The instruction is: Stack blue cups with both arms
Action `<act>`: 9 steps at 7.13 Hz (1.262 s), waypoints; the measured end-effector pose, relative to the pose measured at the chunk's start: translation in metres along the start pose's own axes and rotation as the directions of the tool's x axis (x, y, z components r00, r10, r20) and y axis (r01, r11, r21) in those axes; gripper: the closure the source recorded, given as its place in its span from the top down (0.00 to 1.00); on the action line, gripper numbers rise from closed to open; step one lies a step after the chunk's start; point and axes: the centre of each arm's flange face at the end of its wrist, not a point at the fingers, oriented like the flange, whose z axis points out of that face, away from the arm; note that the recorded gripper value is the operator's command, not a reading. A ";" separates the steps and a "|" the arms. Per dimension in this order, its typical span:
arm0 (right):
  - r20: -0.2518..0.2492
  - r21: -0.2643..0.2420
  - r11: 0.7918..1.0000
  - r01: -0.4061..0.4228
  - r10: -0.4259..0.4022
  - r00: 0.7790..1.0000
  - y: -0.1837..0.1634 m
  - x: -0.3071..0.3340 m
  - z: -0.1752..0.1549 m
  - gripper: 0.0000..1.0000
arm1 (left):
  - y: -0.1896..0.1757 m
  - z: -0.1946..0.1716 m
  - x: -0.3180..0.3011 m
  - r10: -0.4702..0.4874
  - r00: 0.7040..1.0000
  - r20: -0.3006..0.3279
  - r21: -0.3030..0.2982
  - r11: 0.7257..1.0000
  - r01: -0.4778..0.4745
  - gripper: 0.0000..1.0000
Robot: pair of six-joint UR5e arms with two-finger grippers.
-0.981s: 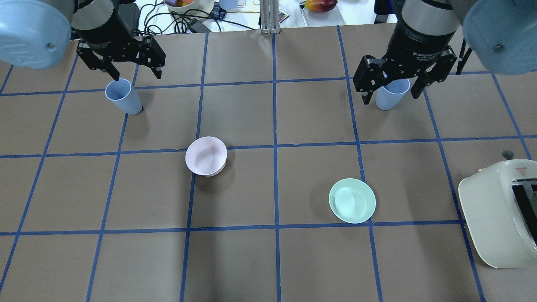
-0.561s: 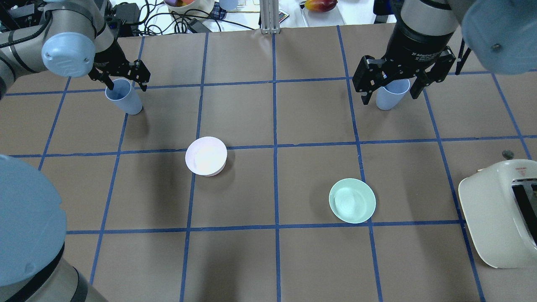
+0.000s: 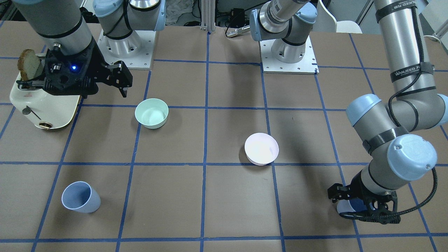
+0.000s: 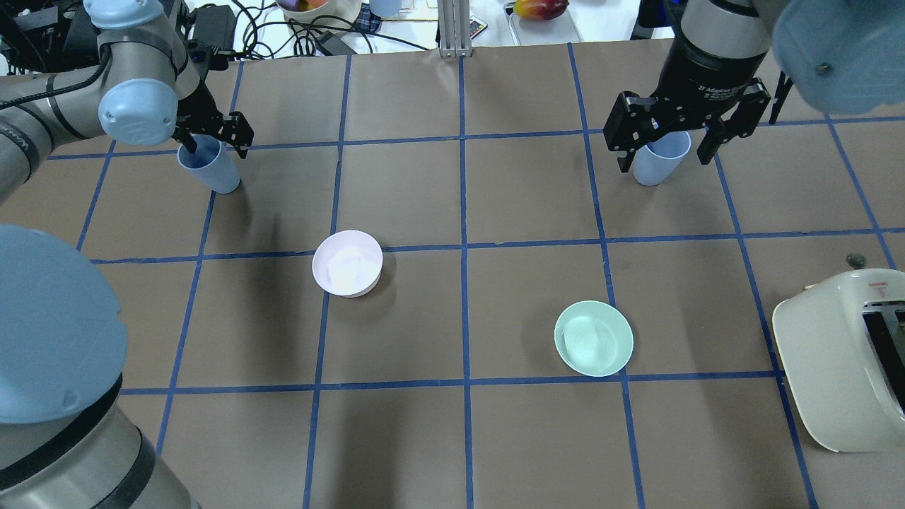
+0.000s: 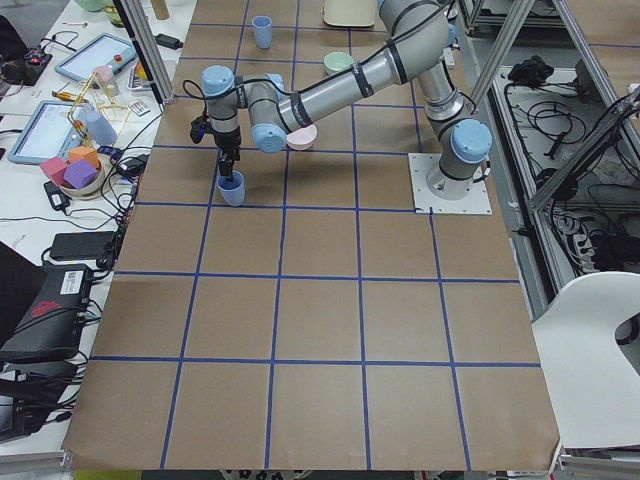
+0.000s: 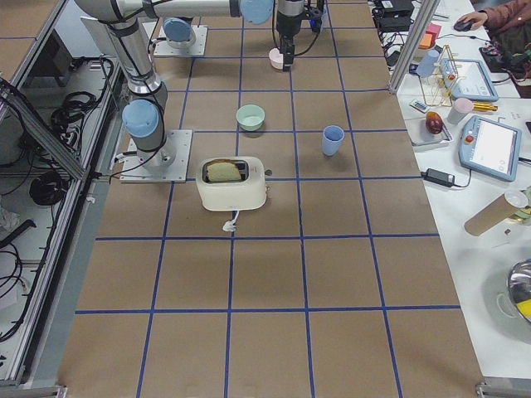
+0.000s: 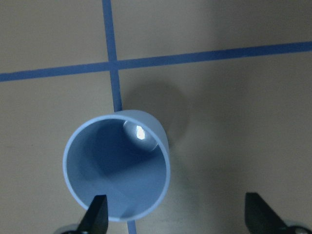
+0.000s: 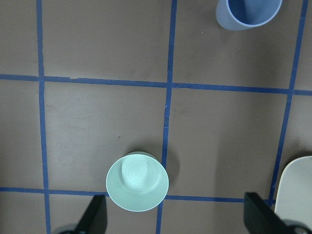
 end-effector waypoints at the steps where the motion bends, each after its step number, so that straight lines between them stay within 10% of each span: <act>1: 0.006 -0.024 0.999 -0.029 0.029 1.000 -0.022 0.020 0.021 1.00 | -0.001 0.004 0.000 0.006 1.000 -0.001 -0.001 1.000 -0.006 0.14; 2: 0.009 -0.021 0.999 -0.037 0.037 0.999 -0.044 0.038 0.038 1.00 | -0.001 0.005 0.000 0.011 1.000 -0.001 -0.001 1.000 -0.011 0.00; 5: -0.009 0.133 0.991 0.014 -0.013 1.000 -0.108 0.080 0.059 1.00 | 0.000 -0.003 -0.001 0.017 1.000 0.004 0.007 1.000 -0.017 0.00; 9: -0.028 0.147 0.989 0.027 -0.023 0.999 -0.162 0.133 0.109 1.00 | 0.020 -0.076 0.034 0.043 0.999 -0.010 -0.015 0.999 -0.043 0.00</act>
